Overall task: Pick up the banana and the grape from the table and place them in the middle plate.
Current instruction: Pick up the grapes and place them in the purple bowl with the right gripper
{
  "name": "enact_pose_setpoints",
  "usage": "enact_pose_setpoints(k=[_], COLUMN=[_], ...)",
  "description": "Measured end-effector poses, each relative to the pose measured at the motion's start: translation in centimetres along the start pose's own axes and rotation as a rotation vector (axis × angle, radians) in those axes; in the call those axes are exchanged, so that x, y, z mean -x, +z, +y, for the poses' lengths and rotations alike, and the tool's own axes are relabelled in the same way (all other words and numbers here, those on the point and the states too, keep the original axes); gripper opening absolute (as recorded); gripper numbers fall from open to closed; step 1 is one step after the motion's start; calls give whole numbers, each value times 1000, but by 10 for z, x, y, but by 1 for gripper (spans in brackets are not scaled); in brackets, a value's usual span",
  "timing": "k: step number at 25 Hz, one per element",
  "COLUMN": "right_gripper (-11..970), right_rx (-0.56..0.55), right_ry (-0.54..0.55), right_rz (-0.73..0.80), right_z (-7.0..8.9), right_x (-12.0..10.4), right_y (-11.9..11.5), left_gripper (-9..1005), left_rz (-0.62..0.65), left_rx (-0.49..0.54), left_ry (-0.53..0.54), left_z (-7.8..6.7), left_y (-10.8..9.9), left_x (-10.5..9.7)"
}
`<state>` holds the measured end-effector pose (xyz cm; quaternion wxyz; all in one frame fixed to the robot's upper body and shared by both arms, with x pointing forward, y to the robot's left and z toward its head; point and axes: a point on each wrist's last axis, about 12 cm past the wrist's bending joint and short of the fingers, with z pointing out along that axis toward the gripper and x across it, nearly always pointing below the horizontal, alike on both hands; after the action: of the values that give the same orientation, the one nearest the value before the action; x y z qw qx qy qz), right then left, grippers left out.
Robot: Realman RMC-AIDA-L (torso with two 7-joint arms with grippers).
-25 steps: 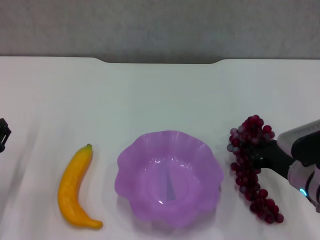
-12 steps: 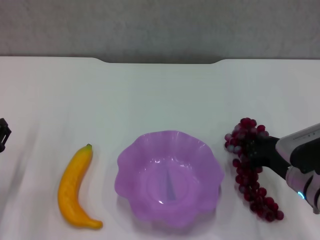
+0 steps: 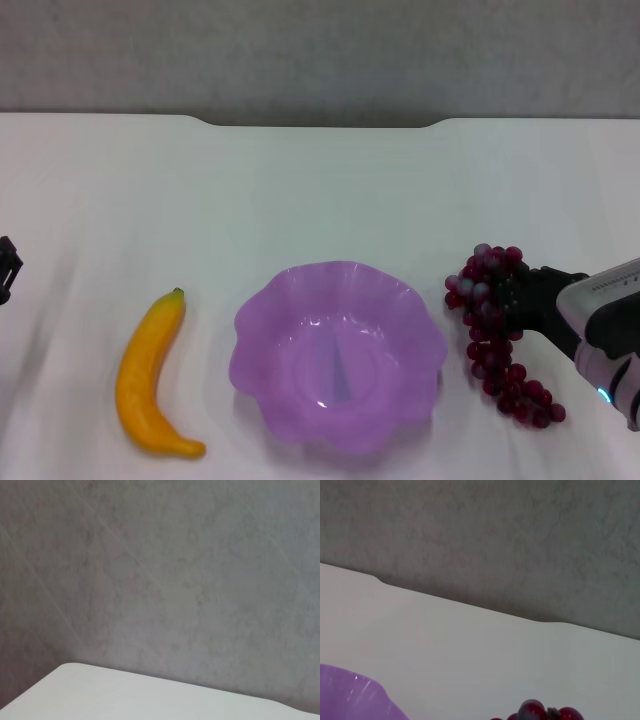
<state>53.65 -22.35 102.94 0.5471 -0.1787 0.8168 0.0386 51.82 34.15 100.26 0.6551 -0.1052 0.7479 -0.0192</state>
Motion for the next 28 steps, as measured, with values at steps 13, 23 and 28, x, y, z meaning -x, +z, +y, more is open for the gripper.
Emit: enact_pose_setpoints(k=[13,23,28], right_gripper=[169,165,165], right_rx=[-40,-32,-48], right_ry=[-1,-40,-72], right_rz=[-55,-125,-224], right_z=[-1,8,14], right_x=[-3,0,8], right_y=[-7,-15,-31], left_gripper=[794,794,794], left_rz=[0,1,3], left_rx=[1,1,3], left_ry=[-1,-1,-2], left_z=[0,0,1], left_y=[0,0,-1], left_x=[0,0,-1])
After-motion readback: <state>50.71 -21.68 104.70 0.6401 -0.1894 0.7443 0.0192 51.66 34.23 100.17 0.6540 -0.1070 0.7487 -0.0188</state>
